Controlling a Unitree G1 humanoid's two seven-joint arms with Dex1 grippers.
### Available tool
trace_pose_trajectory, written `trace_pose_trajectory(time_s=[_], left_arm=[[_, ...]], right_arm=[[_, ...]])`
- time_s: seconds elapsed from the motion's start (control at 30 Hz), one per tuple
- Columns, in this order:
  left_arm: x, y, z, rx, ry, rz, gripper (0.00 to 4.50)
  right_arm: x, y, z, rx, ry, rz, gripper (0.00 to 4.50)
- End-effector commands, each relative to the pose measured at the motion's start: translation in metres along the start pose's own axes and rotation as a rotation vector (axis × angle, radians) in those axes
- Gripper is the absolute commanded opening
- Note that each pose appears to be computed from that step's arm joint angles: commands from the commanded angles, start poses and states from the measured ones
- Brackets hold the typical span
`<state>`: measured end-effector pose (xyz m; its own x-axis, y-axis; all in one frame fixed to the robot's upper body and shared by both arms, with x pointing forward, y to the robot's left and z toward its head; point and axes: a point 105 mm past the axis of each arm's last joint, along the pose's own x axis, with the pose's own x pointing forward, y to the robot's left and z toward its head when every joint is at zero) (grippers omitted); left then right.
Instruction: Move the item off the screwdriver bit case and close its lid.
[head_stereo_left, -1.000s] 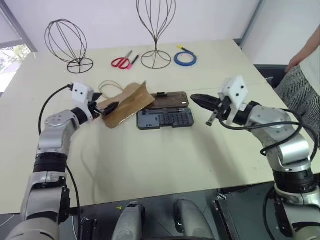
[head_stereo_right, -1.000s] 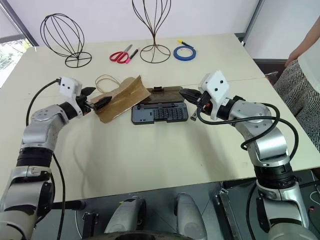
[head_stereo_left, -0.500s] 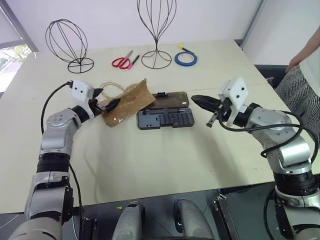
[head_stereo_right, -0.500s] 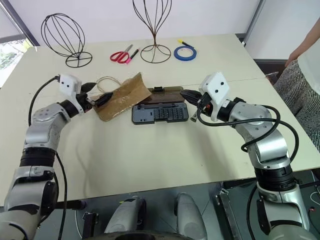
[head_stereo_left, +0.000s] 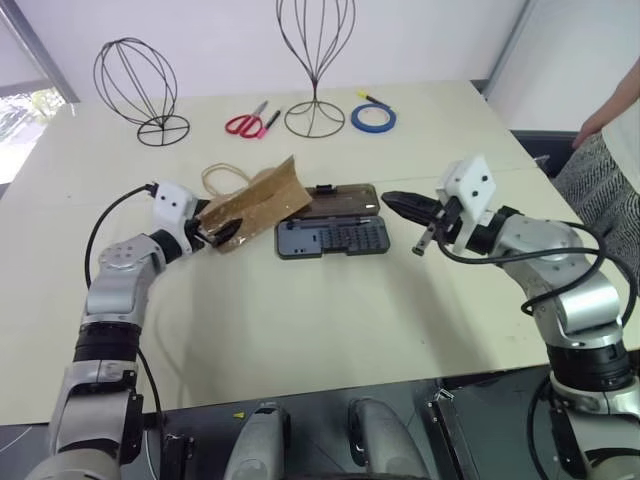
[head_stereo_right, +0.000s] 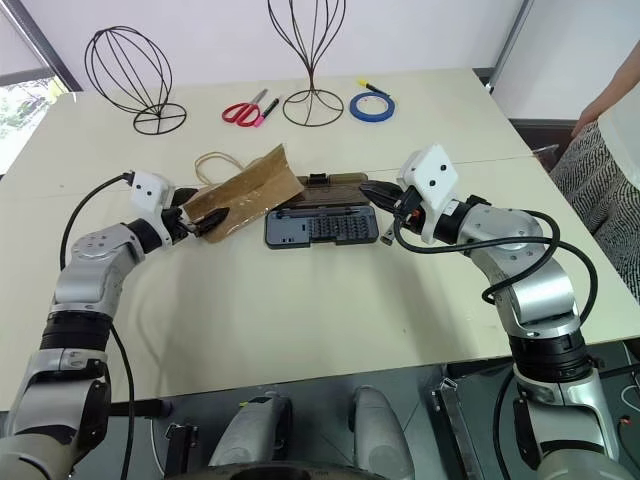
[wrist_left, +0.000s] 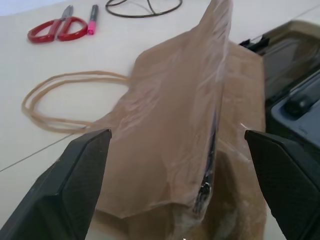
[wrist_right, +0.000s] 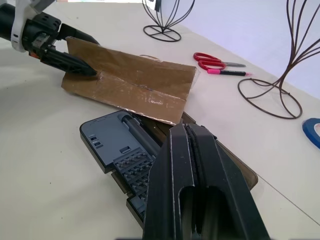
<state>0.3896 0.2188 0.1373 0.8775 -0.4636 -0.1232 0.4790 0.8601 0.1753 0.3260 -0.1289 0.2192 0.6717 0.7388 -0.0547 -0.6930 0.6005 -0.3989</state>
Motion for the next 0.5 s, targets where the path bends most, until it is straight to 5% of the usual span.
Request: trace_pose_trajectory(time_s=[0.03, 0.2, 0.5], left_arm=[[0.002, 0.006, 0.017, 0.050, -0.044, 0.025, 2.54], [0.004, 0.009, 0.018, 0.062, -0.052, 0.053, 0.05], [-0.008, 0.037, 0.027, 0.074, -0.090, 0.238, 0.05]], right_arm=[[-0.001, -0.003, 0.014, -0.045, -0.037, -0.009, 0.00], [-0.002, -0.003, 0.014, -0.047, -0.036, -0.014, 0.00], [0.000, -0.002, 0.013, -0.046, -0.036, -0.013, 0.00]])
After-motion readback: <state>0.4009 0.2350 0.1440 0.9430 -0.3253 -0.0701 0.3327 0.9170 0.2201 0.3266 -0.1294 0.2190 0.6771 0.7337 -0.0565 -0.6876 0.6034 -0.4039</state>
